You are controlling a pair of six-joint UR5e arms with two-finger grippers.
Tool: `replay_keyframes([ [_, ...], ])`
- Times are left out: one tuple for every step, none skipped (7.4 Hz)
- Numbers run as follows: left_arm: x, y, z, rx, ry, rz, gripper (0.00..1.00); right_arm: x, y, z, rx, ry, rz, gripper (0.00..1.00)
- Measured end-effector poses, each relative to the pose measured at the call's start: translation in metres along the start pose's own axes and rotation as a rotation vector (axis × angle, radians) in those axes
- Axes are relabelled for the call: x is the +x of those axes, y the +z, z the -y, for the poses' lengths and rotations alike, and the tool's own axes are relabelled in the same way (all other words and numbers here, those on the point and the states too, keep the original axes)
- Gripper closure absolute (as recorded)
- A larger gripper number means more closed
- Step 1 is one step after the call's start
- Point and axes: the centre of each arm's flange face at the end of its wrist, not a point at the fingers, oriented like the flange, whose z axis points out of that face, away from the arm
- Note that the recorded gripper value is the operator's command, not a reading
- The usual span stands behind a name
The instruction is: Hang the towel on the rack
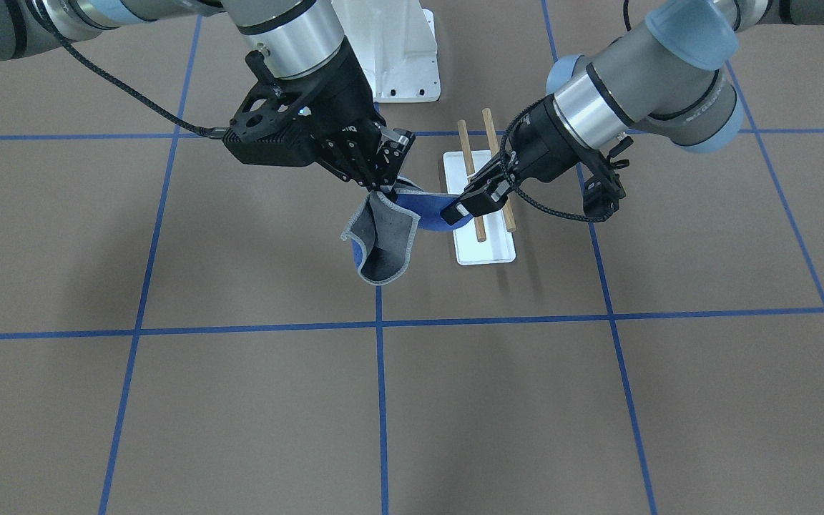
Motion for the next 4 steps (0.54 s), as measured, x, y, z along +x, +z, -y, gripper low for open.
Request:
replay_keyframes([
  [0.000,-0.002,-0.002,-0.008,0.014,-0.006,1.00,0.001,0.001,0.000,0.000,-0.001,-0.001,0.00],
  [0.001,-0.004,-0.004,-0.008,0.046,-0.021,1.00,0.003,0.001,0.001,0.001,-0.002,-0.003,0.00],
  [0.004,-0.005,-0.003,0.010,0.098,-0.047,1.00,0.013,0.001,0.001,0.002,-0.002,-0.001,0.00],
  [0.006,-0.006,-0.002,0.033,0.139,-0.074,1.00,0.031,0.000,0.002,0.002,-0.006,0.008,0.00],
])
